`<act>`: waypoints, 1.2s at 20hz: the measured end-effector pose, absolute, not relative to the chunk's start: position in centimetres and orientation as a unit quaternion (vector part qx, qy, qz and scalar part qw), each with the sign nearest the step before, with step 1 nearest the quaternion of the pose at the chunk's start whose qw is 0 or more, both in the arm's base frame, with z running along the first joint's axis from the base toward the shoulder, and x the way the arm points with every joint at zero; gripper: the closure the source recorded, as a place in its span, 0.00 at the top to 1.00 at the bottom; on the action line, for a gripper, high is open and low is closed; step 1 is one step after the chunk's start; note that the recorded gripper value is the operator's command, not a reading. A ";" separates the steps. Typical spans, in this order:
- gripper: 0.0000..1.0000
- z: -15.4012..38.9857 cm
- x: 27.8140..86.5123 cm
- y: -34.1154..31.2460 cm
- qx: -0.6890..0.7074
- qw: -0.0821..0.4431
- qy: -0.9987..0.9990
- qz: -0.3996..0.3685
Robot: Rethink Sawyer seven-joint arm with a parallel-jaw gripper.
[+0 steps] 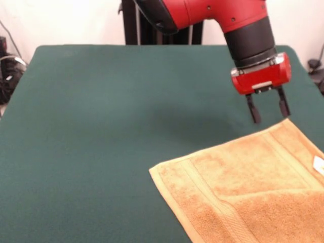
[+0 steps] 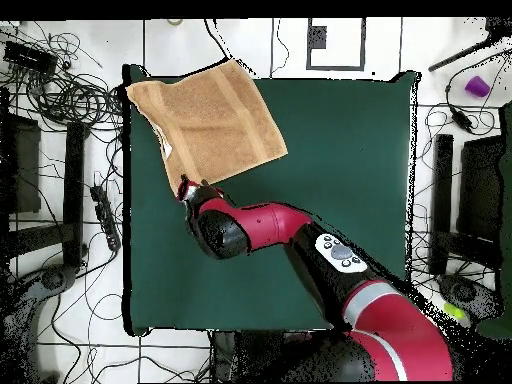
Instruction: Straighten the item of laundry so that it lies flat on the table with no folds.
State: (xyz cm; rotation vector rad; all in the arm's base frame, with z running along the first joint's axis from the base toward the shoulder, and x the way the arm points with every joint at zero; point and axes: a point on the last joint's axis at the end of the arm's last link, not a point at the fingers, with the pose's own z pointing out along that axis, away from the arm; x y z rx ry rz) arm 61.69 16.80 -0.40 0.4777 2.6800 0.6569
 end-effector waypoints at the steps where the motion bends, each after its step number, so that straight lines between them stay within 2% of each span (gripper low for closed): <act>1: 1.00 -0.5 61.6 16.8 0.167 0.170 0.944 0.228; 14: 1.00 -1.7 59.5 18.6 0.133 0.161 0.958 0.195; 19: 1.00 1.7 61.7 17.2 0.143 0.171 0.956 0.191; 24: 1.00 5.5 64.0 15.6 0.167 0.159 0.954 0.190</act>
